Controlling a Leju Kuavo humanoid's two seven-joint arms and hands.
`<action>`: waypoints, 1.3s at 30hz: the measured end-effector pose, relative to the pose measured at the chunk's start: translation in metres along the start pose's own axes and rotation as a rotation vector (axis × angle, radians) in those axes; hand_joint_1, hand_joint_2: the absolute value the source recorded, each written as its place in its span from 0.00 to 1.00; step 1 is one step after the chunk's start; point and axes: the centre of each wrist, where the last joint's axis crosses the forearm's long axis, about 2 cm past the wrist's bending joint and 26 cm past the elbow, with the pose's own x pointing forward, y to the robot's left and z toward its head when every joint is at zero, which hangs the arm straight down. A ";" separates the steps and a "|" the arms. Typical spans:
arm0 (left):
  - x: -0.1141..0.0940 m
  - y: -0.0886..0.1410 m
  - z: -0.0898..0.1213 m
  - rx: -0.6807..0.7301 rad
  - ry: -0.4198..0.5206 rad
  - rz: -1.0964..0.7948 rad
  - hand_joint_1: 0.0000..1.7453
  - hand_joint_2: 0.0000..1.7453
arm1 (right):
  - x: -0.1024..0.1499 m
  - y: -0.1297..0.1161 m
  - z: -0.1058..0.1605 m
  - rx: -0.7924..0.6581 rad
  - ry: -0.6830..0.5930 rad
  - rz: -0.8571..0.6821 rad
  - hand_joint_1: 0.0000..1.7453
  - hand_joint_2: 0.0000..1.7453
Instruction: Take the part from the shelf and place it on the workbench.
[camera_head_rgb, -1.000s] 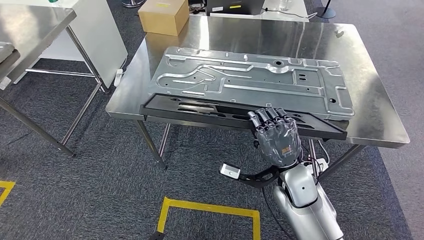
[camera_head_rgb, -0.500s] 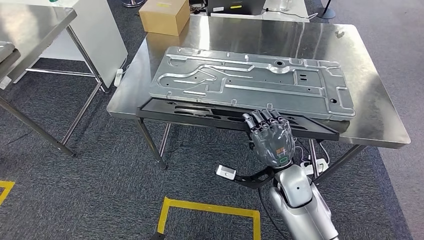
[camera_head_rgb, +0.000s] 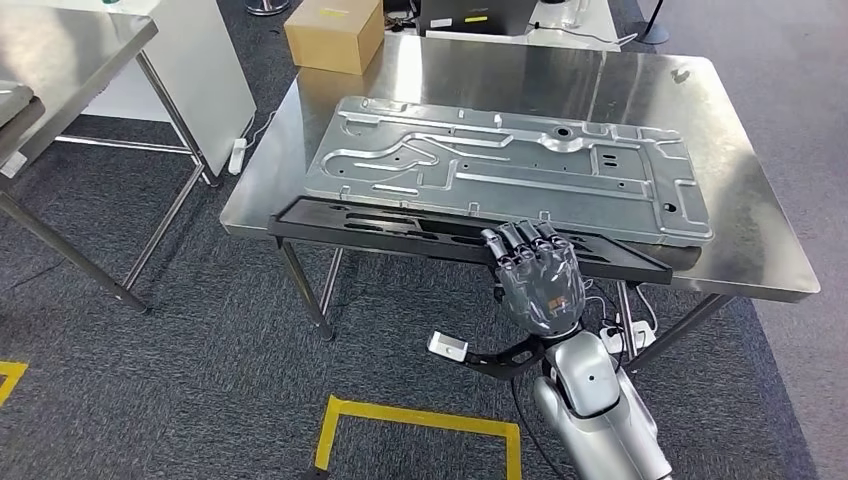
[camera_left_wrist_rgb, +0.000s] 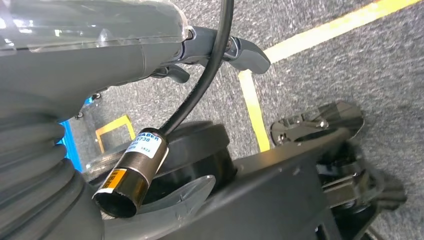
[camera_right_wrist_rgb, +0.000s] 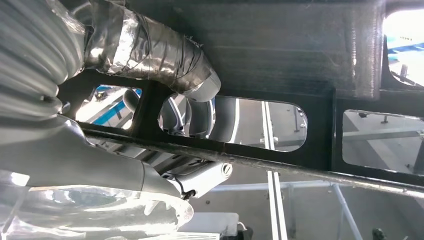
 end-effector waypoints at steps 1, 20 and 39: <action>0.000 0.000 0.000 0.000 0.000 0.000 0.00 1.00 | 0.000 0.000 0.000 0.002 0.000 0.000 1.00 1.00; 0.002 -0.001 0.000 -0.005 -0.012 0.003 0.00 1.00 | 0.002 0.003 0.004 0.016 0.000 0.008 1.00 1.00; -0.005 -0.004 0.001 -0.010 0.002 0.022 0.00 1.00 | 0.004 0.006 0.000 0.025 -0.023 0.000 1.00 1.00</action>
